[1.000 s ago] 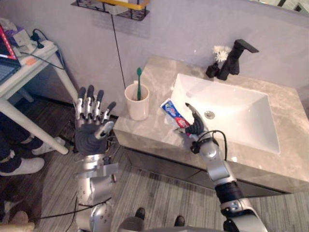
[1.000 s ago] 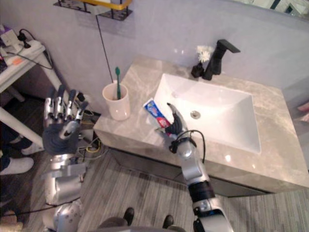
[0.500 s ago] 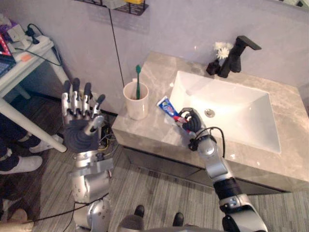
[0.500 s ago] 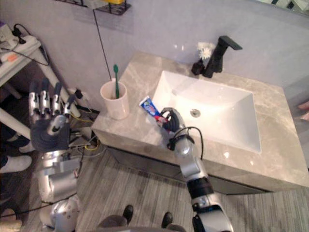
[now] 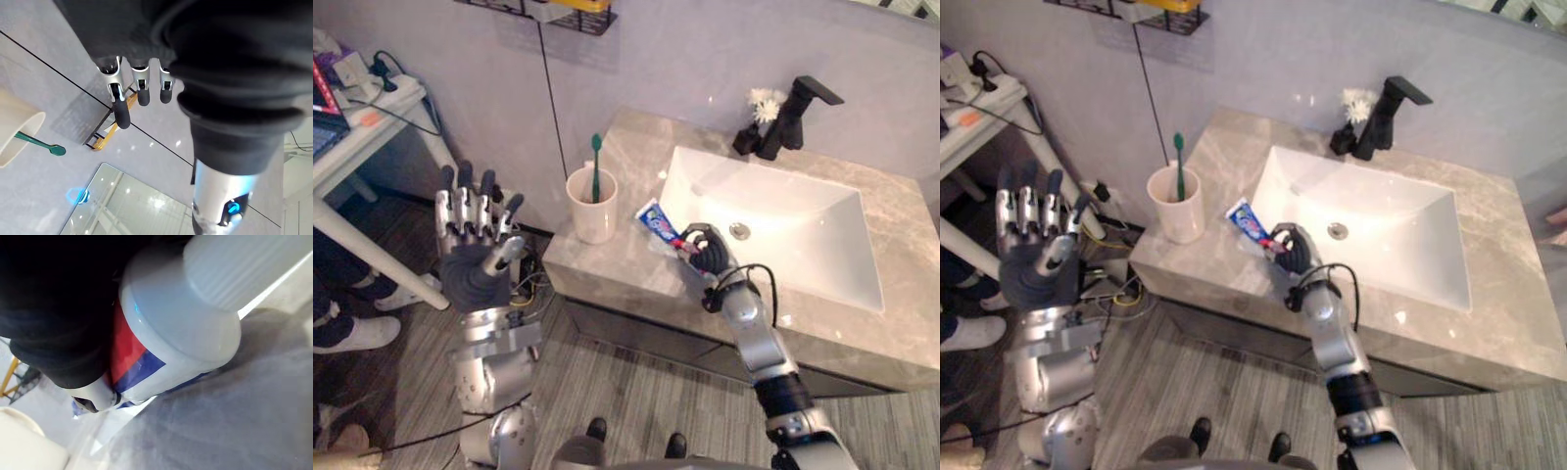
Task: Organize washtable
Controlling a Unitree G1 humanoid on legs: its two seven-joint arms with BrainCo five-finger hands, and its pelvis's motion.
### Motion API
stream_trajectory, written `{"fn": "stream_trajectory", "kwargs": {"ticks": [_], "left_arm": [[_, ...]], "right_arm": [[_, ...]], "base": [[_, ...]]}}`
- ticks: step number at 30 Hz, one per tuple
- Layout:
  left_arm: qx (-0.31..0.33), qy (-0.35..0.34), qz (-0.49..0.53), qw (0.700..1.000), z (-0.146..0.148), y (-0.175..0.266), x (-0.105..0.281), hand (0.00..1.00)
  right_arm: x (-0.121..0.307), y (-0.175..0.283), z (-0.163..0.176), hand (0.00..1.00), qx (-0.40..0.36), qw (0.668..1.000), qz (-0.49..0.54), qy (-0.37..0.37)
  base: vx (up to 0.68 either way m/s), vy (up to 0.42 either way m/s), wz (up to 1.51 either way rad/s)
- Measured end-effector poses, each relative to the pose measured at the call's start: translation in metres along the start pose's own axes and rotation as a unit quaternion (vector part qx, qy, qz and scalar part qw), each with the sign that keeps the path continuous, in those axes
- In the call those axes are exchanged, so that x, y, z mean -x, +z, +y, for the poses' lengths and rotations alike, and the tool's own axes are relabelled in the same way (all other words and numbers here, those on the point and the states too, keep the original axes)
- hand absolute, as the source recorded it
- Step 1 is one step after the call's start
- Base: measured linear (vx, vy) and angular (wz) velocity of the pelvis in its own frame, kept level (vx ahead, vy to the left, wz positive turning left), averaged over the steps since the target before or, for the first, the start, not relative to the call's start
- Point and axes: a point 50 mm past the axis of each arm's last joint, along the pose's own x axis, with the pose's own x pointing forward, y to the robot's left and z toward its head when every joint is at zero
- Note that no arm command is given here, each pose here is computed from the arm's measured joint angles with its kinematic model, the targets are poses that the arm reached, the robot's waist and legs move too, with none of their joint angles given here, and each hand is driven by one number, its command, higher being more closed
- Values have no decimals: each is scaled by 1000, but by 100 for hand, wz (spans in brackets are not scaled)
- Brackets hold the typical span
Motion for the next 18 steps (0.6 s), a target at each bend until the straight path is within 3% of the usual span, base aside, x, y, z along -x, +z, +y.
{"fn": "stream_trajectory", "kwargs": {"ticks": [8, 18], "left_arm": [[-41, 0, 28, 999, 10, -5, 7, 0], [-95, 3, 17, 995, 20, 4, 7, 0]], "right_arm": [[20, 53, -40, 100, -24, 984, -159, -71], [39, 82, -51, 100, -41, 963, -256, -75]], "base": [[-23, 3, -4], [-15, -3, -1]]}}
